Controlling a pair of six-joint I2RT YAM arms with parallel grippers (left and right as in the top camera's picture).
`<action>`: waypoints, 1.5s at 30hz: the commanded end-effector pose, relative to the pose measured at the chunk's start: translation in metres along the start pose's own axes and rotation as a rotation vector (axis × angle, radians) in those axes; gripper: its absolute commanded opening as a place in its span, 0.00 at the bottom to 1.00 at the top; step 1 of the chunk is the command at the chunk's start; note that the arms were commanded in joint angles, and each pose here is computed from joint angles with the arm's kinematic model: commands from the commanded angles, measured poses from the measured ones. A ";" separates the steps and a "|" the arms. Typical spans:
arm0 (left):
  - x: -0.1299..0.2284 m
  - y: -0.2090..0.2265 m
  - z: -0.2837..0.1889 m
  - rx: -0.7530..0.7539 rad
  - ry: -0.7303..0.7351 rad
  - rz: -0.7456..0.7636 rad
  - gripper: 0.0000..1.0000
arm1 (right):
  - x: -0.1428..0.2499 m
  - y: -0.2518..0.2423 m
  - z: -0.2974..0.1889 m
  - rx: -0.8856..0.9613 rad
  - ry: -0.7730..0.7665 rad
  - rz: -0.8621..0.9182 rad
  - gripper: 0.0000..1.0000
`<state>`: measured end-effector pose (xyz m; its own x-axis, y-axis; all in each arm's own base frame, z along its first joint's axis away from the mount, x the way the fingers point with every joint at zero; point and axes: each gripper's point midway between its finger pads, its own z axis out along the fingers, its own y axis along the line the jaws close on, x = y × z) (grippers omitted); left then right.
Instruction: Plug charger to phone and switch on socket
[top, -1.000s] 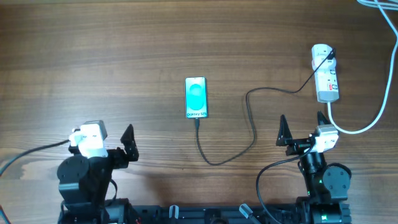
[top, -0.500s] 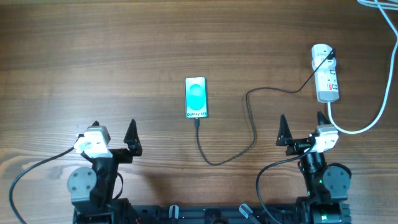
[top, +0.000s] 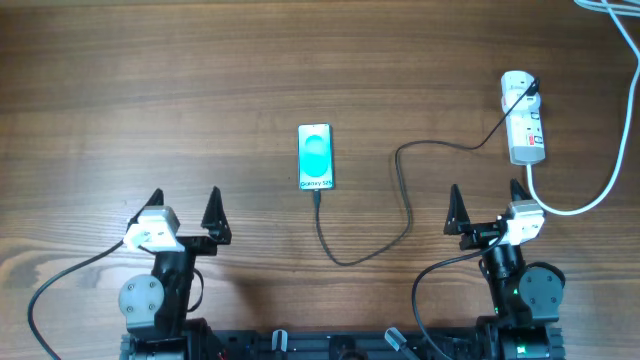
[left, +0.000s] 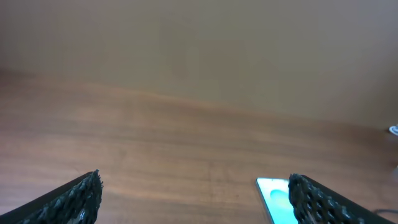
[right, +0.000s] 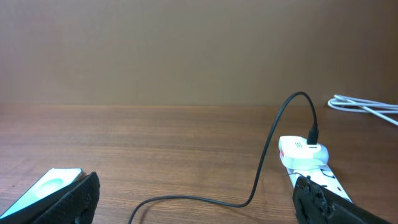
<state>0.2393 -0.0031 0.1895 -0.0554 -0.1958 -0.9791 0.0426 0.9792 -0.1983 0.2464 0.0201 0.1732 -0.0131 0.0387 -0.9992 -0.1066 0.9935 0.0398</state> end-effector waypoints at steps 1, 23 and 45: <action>0.007 0.000 0.003 0.014 -0.008 -0.004 1.00 | -0.002 -0.004 -0.001 0.021 -0.012 -0.014 1.00; 0.025 0.018 0.007 -0.076 -0.002 0.095 1.00 | -0.002 -0.004 -0.001 0.021 -0.011 -0.013 1.00; 0.028 0.025 0.007 -0.118 0.012 0.138 1.00 | -0.002 -0.004 -0.001 0.021 -0.011 -0.014 1.00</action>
<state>0.2455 0.0180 0.1585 -0.0694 -0.0836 -0.9941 -0.0796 0.9938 -0.0780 0.2464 0.0201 0.1732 -0.0131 0.0387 -0.9992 -0.1066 0.9935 0.0398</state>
